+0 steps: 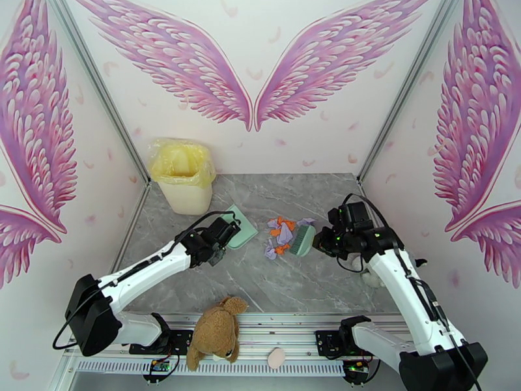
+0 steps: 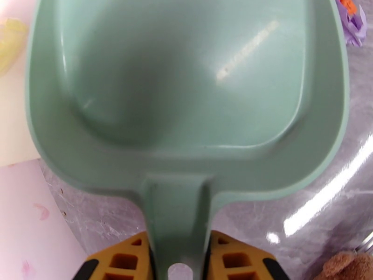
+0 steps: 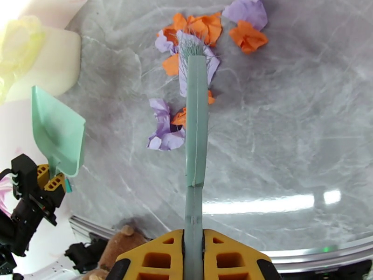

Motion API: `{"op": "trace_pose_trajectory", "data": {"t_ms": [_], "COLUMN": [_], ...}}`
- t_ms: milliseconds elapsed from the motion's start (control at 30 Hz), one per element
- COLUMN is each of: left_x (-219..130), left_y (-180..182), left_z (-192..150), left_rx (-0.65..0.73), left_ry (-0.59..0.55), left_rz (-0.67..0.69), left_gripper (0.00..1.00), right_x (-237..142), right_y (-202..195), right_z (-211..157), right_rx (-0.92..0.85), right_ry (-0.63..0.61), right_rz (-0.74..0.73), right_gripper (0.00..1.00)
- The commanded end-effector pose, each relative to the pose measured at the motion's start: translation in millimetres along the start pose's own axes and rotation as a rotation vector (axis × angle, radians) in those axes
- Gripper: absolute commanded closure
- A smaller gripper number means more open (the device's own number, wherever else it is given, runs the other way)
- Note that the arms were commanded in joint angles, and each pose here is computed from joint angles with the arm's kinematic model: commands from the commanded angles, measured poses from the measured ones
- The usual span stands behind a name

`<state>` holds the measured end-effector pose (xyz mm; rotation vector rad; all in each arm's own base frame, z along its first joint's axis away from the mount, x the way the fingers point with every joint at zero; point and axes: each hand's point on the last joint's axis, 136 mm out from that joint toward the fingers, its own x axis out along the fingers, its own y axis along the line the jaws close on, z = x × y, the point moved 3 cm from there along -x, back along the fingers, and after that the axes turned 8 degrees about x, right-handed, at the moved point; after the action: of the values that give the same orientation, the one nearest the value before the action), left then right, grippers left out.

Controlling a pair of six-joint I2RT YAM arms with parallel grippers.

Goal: Sweep away the paper scraps from the table

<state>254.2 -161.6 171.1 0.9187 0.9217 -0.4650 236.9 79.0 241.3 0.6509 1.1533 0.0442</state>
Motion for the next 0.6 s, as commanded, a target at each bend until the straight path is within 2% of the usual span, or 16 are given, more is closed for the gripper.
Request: {"op": "trace_pose_trajectory", "data": {"t_ms": [0,200,400,467,567], "left_x": [-15,-21,2,7,7], "left_y": [-11,-34,-50,-56,-66], "left_z": [-13,-7,-29,-33,-26], "left_rx": [0.000,0.073,0.236,0.268,0.270], "left_ry": [-0.023,-0.058,0.202,0.239,0.229], "left_rz": [-0.066,-0.182,-0.271,-0.324,-0.401], "left_gripper": [1.00,1.00,1.00,1.00,1.00], "right_x": [-15,-22,-12,-6,1], "right_y": [-9,6,26,28,20], "right_z": [12,72,110,116,131], "right_rx": [-0.122,-0.203,-0.222,-0.235,-0.273], "right_ry": [-0.035,-0.149,-0.179,-0.178,-0.187], "right_rz": [-0.143,-0.288,-0.306,-0.315,-0.407], "right_gripper": [1.00,1.00,1.00,1.00,1.00]}}
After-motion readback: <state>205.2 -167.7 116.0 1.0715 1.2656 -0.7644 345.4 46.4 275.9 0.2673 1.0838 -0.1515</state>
